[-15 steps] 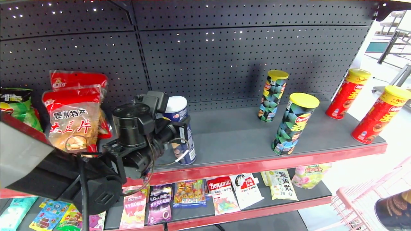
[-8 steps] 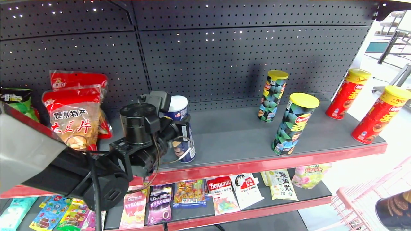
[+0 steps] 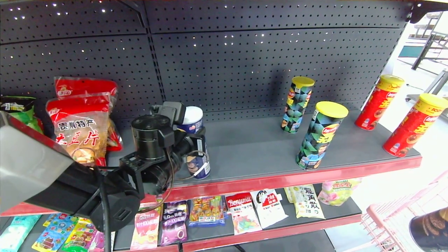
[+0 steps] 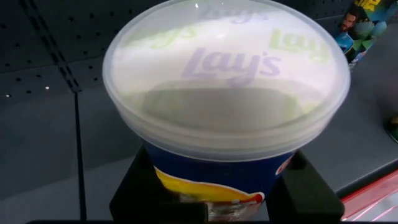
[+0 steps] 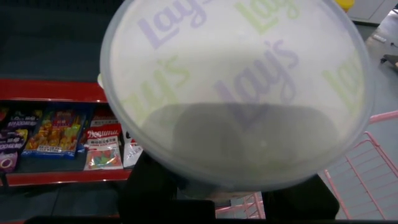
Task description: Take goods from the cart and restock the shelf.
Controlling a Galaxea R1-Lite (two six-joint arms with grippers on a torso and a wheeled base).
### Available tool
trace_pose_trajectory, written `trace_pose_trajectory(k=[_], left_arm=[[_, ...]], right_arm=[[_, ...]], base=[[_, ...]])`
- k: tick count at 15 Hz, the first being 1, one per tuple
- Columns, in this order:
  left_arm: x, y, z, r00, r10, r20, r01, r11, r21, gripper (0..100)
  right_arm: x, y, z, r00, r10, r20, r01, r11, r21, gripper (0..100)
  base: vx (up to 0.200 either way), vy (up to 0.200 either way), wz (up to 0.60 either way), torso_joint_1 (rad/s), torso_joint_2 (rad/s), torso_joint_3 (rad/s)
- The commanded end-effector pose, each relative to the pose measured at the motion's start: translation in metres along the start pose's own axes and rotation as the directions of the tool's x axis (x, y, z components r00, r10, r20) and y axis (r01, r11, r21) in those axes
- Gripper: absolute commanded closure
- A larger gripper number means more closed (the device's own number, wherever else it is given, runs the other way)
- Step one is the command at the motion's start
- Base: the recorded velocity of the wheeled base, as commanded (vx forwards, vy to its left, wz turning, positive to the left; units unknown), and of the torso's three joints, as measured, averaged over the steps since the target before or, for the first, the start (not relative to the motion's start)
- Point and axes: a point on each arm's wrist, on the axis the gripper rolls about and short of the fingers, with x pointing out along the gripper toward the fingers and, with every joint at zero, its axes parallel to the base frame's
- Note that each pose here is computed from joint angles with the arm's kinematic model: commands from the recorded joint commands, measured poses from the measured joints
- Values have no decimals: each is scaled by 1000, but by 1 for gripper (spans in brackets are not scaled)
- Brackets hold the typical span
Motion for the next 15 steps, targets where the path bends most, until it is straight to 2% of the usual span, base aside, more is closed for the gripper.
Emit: trace_pose_trajectory(k=[1, 11, 12, 15], left_arm=[[-2, 0, -1, 1000, 1, -5, -1, 1000, 1, 100], [-2, 0, -1, 1000, 17, -2, -17, 1000, 1, 100], [-4, 1, -3, 1000, 20, -10, -20, 1000, 7, 0], [-5, 1, -5, 1000, 20, -17, -19, 1000, 15, 0]], right_arm=[[-1, 0, 0, 1000, 0, 4, 0, 1000, 0, 100], [-2, 0, 0, 1000, -1, 10, 1, 1000, 0, 100], [-1, 0, 0, 1000, -1, 7, 1, 1000, 0, 100], [-2, 0, -1, 1000, -1, 7, 1, 1000, 0, 100]], base=[[0, 0, 0, 0, 0, 0], [0, 0, 0, 0, 0, 0], [0, 0, 0, 0, 0, 0], [0, 0, 0, 0, 0, 0]])
